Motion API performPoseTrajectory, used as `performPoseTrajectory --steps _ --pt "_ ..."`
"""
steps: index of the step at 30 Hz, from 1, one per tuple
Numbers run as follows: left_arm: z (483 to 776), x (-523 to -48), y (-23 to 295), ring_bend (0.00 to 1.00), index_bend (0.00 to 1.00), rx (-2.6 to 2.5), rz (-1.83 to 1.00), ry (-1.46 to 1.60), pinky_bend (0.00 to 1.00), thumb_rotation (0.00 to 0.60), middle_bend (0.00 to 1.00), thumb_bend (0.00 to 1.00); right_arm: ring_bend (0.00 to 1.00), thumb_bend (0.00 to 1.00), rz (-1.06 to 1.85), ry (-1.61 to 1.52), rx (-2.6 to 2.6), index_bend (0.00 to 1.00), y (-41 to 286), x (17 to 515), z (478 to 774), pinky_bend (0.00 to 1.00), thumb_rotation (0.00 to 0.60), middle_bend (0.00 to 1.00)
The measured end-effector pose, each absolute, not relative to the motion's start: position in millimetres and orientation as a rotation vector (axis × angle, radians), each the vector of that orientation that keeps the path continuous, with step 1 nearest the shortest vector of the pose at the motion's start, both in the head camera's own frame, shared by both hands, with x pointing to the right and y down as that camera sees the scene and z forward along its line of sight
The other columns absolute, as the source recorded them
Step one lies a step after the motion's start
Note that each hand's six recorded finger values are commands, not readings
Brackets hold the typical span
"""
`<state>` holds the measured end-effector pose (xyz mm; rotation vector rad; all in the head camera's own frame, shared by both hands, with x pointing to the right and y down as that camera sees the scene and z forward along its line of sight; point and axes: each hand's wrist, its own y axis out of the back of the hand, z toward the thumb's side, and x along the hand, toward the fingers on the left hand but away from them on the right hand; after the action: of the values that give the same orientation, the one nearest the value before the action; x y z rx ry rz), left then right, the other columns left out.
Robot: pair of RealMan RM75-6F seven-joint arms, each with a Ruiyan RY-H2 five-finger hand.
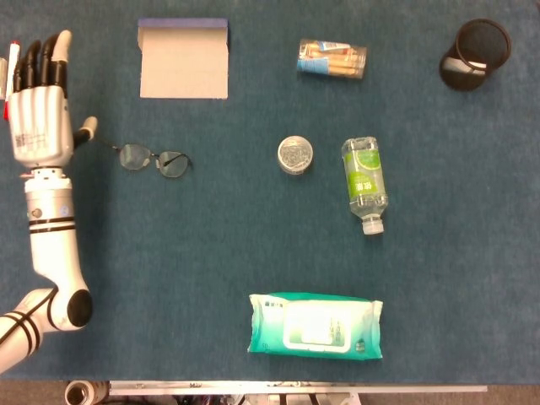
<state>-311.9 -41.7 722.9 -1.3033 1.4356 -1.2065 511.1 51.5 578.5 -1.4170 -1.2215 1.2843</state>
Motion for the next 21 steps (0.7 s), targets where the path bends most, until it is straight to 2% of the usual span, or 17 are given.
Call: performPoseTrajectory --steps 10,21 --pt "711 -328 -33 0.09 0.0 -1.261 -1.215 1.434 0.14 0.6 0.12 0.05 0.33 0.41 1.279 -1.219 -1.421 0.57 52 510 578 0.3 0.6 0.47" --pt "706 -318 -32 0.09 0.0 -1.279 -1.186 1.429 0.14 0.6 0.12 0.05 0.33 0.41 1.277 -1.224 -1.42 0.57 52 510 577 0.3 0.6 0.47"
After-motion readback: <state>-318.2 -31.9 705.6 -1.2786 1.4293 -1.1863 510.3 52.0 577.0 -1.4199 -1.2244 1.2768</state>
